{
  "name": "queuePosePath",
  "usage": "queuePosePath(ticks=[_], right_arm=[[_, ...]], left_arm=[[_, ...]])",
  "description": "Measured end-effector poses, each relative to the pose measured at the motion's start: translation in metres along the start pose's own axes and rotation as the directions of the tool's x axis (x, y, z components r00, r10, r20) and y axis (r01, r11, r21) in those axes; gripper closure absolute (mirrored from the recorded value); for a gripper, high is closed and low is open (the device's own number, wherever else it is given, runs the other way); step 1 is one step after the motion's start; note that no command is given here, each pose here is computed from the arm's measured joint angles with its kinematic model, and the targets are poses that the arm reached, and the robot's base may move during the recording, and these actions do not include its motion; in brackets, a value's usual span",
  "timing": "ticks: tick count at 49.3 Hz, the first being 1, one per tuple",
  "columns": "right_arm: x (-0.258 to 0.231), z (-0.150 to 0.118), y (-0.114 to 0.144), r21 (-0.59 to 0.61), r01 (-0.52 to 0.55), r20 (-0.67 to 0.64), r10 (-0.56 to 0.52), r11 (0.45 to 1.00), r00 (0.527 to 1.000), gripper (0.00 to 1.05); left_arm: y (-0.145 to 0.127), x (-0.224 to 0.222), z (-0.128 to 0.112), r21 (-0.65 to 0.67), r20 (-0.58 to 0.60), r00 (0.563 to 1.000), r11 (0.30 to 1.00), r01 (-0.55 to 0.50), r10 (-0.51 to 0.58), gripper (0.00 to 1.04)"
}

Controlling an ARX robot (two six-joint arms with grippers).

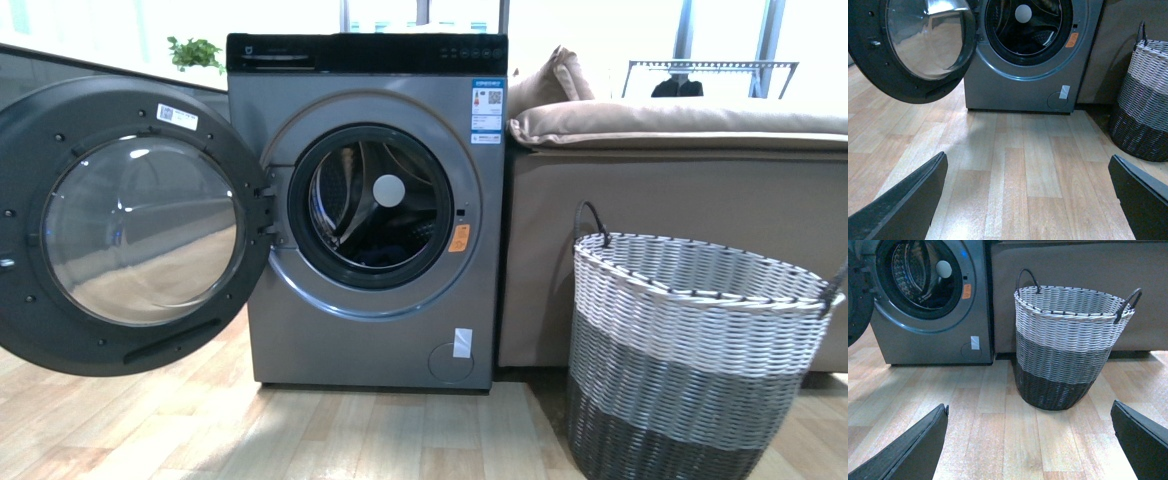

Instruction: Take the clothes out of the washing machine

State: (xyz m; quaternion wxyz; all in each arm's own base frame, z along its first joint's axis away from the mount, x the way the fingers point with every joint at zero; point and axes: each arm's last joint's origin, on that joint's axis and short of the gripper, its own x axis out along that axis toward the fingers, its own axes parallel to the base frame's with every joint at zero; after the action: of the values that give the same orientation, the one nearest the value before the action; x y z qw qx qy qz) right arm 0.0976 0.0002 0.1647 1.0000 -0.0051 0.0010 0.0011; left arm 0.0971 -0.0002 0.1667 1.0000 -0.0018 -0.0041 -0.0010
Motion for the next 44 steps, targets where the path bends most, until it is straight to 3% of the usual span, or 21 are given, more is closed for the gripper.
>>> queuePosePath(ticks=[44], right_arm=[[0.0, 0.0, -0.0001, 0.0, 0.001, 0.0, -0.001, 1.0, 1.0, 0.07]], left_arm=[[0.0, 0.0001, -0.0001, 0.0, -0.002, 1.0, 1.0, 0.001, -0.001, 0.07]])
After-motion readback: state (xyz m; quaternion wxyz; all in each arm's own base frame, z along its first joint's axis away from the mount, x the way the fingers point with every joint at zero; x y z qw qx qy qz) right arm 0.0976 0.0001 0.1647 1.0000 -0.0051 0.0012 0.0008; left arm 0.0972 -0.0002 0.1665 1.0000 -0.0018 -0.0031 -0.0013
